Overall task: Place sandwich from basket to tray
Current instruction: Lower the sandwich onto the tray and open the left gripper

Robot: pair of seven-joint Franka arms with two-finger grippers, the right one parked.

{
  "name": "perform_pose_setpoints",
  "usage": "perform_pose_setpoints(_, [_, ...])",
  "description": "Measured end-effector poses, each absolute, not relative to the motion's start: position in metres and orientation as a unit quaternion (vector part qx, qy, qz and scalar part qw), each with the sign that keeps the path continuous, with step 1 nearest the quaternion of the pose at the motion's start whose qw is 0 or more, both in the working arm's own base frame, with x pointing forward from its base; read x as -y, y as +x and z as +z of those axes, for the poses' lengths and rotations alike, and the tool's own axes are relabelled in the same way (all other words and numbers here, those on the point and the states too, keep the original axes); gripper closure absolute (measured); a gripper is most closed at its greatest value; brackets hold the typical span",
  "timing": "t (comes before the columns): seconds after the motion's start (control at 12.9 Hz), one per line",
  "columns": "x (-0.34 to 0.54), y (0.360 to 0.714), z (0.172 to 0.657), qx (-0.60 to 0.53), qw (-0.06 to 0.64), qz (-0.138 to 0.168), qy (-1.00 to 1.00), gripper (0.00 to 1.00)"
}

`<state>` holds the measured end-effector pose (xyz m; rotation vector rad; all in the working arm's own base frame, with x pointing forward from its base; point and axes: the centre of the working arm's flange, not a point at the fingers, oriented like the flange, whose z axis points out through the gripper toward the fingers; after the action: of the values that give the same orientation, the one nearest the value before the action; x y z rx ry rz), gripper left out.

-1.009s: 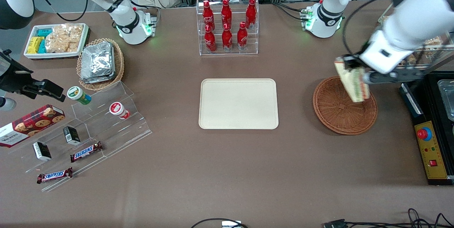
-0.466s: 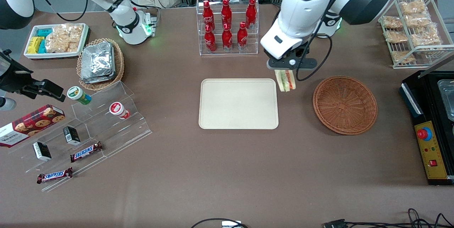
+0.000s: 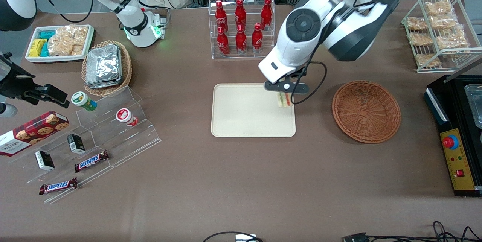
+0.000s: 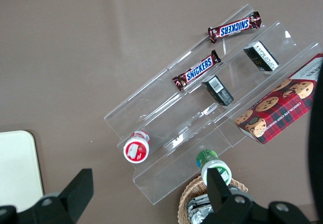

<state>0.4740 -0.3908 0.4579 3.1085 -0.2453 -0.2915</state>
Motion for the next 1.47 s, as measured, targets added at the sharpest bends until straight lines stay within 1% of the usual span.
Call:
perform_pose_setpoints(0.31, [0.387,0.454,0.352,0.114,-0.011,-0.048,0.992,0.84])
perform_pose_setpoints(0.54, [0.364,0.460,0.293,0.121,-0.012,-0.042,0.992,0.84])
perform_pose_setpoints(0.85, [0.353,0.469,0.244,0.117,0.005,-0.043,0.992,0.84])
perform_pose_setpoints(1.16, [0.356,0.465,0.223,0.110,-0.005,-0.041,0.993,0.84])
perform_pose_setpoints(1.24, [0.356,0.465,0.222,0.108,-0.005,-0.041,0.993,0.78])
perform_pose_setpoints(1.47, [0.356,0.466,0.222,0.101,-0.005,-0.041,0.994,0.45])
